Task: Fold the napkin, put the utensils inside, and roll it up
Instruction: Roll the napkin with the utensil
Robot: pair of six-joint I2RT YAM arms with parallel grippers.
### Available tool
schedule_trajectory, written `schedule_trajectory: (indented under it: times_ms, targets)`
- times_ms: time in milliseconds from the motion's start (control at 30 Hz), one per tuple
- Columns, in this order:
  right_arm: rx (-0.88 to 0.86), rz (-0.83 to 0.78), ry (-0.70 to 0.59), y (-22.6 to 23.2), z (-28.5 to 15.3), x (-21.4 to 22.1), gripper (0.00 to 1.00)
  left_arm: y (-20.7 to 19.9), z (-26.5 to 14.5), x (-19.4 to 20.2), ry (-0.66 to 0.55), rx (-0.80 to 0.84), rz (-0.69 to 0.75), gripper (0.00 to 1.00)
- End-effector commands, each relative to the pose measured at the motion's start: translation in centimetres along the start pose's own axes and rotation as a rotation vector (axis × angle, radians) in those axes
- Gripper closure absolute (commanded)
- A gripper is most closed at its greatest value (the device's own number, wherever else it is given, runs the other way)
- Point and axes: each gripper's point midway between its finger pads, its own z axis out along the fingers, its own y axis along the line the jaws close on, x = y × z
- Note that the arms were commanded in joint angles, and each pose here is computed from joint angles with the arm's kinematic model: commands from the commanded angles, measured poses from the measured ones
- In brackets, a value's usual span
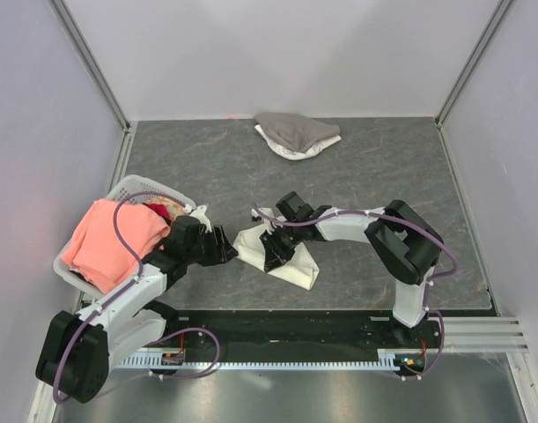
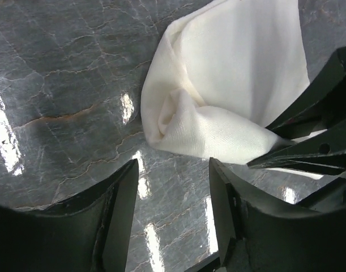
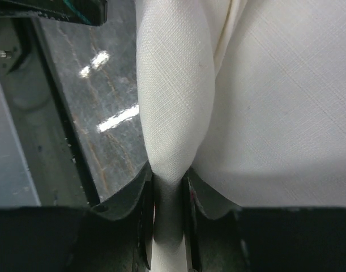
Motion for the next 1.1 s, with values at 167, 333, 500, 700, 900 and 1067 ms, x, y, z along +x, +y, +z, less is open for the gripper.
schedule_trajectory:
  times_ms: [167,333,500,700,900,1067]
  targets:
    - [-0.249,0.295,0.194,0.2,1.8,7.0,0.75,-0.7,0.4,-1.4,-0.109,0.06,0.013,0.39]
    - [-0.256,0.326,0.202,-0.4,2.3,7.1,0.75,-0.9,0.9,-1.5,-0.115,0.085,0.026,0.45]
    - [-0.252,0.34,0.201,-0.8,2.4,6.9,0.74,-0.8,1.3,-0.8,-0.073,0.083,0.014,0.53]
    - [-0.236,0.345,0.196,-1.2,2.4,6.7,0.74,-0.6,1.8,0.4,0.006,0.067,-0.026,0.64]
    - [-0.22,0.354,0.205,-1.5,2.5,7.1,0.73,-0.4,1.4,1.1,0.004,0.073,-0.041,0.58]
    - [-0.206,0.351,0.197,-1.7,2.5,6.7,0.73,-0.6,1.5,1.6,0.023,0.085,-0.054,0.59]
